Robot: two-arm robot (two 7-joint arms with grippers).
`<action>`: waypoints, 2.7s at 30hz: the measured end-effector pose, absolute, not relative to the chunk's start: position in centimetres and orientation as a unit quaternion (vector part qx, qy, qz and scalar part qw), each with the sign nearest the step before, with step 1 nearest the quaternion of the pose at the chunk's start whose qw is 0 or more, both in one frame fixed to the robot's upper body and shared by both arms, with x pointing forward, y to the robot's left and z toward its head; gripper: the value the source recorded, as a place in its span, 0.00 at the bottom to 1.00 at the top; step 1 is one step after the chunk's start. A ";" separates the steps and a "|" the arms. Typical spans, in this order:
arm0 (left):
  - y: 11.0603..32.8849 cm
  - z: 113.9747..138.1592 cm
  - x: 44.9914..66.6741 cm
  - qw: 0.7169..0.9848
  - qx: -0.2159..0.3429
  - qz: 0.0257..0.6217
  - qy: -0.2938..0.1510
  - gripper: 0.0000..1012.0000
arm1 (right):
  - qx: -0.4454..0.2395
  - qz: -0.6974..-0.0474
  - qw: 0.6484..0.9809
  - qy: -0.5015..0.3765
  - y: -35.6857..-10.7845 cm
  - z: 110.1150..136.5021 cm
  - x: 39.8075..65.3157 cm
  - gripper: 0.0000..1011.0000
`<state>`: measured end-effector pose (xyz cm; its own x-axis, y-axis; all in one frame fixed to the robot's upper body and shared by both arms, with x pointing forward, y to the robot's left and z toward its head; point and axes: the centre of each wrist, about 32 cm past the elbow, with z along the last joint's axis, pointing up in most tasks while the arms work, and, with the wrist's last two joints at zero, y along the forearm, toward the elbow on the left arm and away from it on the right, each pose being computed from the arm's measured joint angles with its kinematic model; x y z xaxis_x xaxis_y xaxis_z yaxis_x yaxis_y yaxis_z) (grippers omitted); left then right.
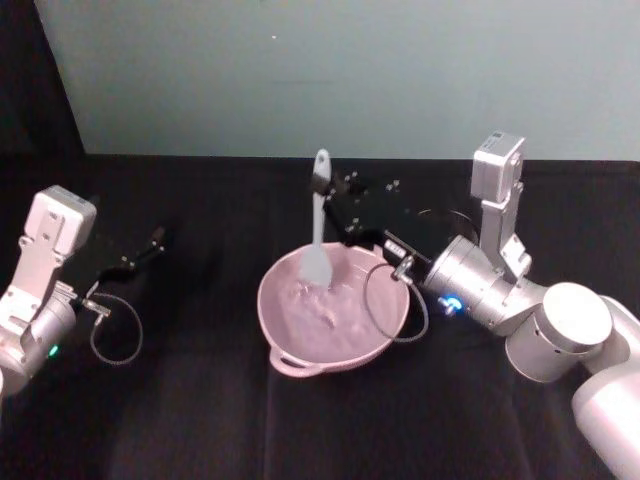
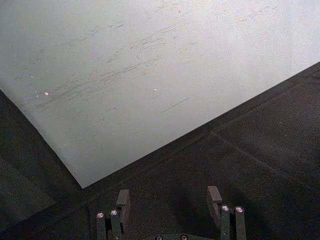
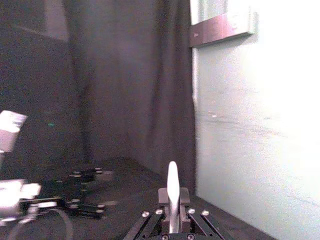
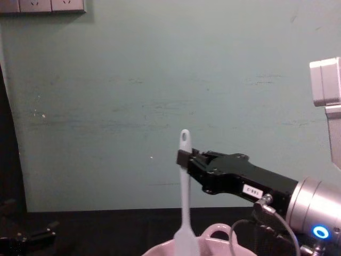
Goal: Use the one hand to pick up the spoon and stir the clear water in the bowl.
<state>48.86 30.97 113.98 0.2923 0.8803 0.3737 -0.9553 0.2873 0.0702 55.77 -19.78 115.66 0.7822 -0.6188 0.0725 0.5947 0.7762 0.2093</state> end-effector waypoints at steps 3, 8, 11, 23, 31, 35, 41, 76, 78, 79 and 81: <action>31.0 114.0 48.9 0.791 0.142 0.580 -0.132 1.00 | 0.082 -0.336 0.935 -0.082 -20.5 115.8 56.2 0.12; 31.0 114.0 48.9 0.791 0.142 0.580 -0.132 1.00 | 0.076 -0.344 0.931 -0.093 -22.1 116.1 56.0 0.12; 31.0 114.0 48.9 0.791 0.142 0.580 -0.132 1.00 | 0.076 -0.336 0.934 -0.090 -23.1 116.4 55.1 0.12; 31.0 114.0 48.9 0.791 0.142 0.580 -0.132 1.00 | 0.082 -0.273 0.958 -0.026 -23.5 116.5 52.6 0.12; 31.0 114.0 48.9 0.791 0.142 0.580 -0.132 1.00 | 0.097 -0.270 0.958 -0.020 -21.3 115.8 53.5 0.12; 31.0 114.0 48.9 0.791 0.142 0.580 -0.132 1.00 | 0.097 -0.287 0.952 -0.032 -20.3 115.4 54.4 0.12; 31.0 114.0 48.9 0.791 0.142 0.580 -0.132 1.00 | 0.094 -0.321 0.941 -0.051 -20.1 114.9 56.0 0.12; 31.0 114.0 48.9 0.791 0.141 0.580 -0.132 1.00 | 0.106 -0.270 0.957 -0.002 -20.5 115.0 53.0 0.12; 31.0 114.0 48.9 0.791 0.141 0.580 -0.132 1.00 | 0.108 -0.280 0.954 -0.009 -19.9 114.8 53.5 0.12; 31.0 114.0 48.9 0.791 0.141 0.580 -0.132 1.00 | 0.107 -0.285 0.952 -0.012 -19.7 114.7 53.7 0.12; 31.0 114.0 48.9 0.791 0.141 0.580 -0.132 1.00 | 0.104 -0.301 0.948 -0.025 -19.4 114.5 54.3 0.12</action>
<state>48.86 30.97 113.98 0.2923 0.8803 0.3737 -0.9552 0.2873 0.0702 54.35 -19.41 114.48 0.8175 -0.5757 -0.0161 0.5655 0.7970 0.2124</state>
